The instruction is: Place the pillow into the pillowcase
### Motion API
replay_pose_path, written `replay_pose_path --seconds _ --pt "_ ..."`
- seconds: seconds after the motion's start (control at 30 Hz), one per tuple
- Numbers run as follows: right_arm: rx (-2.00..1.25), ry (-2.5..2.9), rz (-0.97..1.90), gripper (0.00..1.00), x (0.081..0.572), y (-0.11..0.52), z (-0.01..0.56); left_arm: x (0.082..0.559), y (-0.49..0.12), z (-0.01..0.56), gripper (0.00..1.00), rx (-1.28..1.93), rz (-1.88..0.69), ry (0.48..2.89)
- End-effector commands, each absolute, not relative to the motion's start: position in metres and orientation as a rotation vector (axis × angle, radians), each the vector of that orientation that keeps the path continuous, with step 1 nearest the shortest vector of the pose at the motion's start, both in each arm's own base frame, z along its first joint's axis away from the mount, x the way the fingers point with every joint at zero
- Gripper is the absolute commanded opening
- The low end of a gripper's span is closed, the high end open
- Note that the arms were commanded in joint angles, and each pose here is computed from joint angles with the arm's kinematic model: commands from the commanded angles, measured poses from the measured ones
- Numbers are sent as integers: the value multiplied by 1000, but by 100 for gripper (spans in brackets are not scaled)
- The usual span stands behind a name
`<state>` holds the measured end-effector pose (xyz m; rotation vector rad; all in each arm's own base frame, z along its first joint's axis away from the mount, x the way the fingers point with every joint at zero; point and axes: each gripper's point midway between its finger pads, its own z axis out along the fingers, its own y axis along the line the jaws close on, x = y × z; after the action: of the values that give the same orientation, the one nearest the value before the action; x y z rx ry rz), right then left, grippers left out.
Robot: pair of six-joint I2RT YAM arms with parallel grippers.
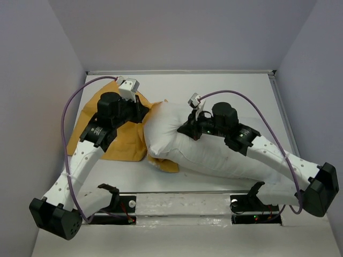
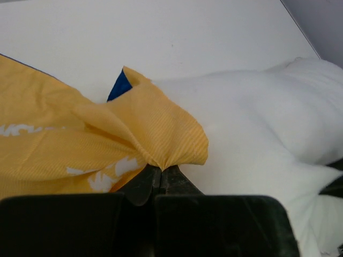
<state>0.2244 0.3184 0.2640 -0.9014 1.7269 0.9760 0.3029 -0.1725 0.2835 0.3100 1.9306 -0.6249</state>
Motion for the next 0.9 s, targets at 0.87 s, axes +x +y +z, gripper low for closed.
replay_pose_path --seconds 0.87 --pt "-416 1514 269 0 339 342 255 328 -257 350 0 483 -817 1895"
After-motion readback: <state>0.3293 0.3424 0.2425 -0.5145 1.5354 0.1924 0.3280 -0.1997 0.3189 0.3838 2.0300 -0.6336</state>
